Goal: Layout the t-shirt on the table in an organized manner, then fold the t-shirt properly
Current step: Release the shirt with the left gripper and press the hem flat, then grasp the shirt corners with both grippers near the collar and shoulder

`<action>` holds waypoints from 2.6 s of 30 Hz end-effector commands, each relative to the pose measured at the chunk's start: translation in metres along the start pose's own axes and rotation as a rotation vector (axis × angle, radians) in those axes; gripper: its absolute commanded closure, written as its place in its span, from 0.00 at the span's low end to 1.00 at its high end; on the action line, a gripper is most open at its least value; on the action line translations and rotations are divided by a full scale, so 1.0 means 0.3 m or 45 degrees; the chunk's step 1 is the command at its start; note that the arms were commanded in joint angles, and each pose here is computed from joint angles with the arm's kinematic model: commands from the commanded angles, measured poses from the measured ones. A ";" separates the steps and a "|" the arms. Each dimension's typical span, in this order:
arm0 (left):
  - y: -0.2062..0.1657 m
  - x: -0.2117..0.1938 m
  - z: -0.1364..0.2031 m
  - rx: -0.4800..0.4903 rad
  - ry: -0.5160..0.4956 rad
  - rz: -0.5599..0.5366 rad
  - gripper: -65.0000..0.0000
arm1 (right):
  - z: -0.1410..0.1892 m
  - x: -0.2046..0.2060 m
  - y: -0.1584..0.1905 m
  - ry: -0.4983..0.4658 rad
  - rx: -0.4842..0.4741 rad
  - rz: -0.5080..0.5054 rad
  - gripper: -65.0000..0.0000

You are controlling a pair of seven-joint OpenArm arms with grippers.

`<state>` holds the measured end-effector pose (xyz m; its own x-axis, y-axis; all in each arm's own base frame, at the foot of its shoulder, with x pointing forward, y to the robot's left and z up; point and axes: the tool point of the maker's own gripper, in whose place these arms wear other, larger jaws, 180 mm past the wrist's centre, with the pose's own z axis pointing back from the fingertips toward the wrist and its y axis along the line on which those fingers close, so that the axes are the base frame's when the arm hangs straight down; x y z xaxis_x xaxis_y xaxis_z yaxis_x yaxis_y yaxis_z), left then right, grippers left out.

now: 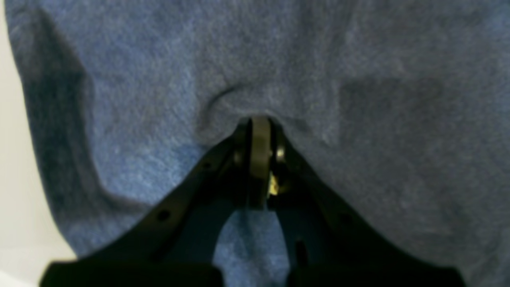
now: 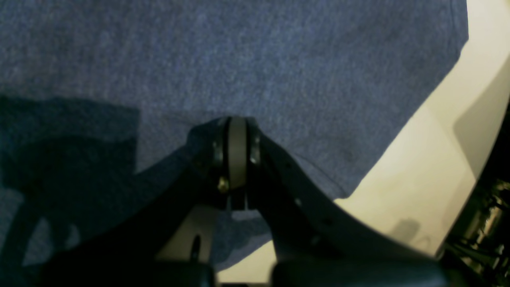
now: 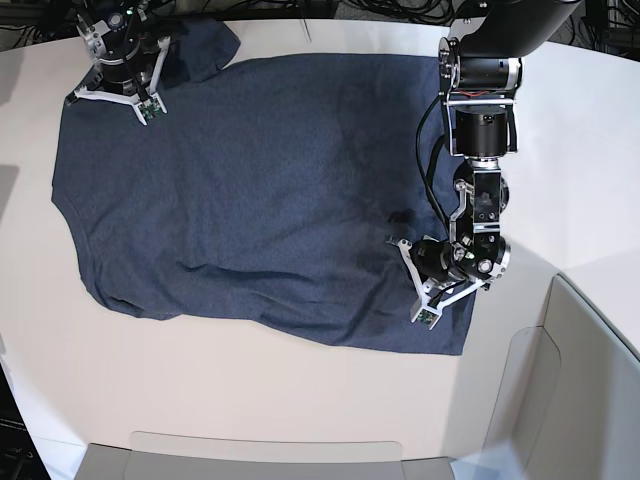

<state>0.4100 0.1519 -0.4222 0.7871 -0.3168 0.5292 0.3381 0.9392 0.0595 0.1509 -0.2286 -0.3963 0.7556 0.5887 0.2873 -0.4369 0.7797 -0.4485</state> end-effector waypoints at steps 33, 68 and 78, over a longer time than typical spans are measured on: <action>0.195 0.146 0.357 0.371 -0.216 0.024 0.64 | 0.019 0.122 -0.215 -0.104 -0.205 -0.206 1.00; -0.056 -0.255 0.487 0.241 -0.096 0.016 0.69 | 0.201 -0.251 -0.414 -0.087 -0.076 -1.060 1.00; -0.073 -0.290 0.465 0.206 -0.060 0.031 0.69 | 0.121 -0.304 -0.259 -0.142 0.270 -1.368 1.00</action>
<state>0.2575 0.1777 -0.3590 0.7877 -0.2875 0.5449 0.2315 0.9577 0.1707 0.0947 -0.3319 -0.3656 0.7462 -0.4422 0.4976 0.3645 0.8969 0.2504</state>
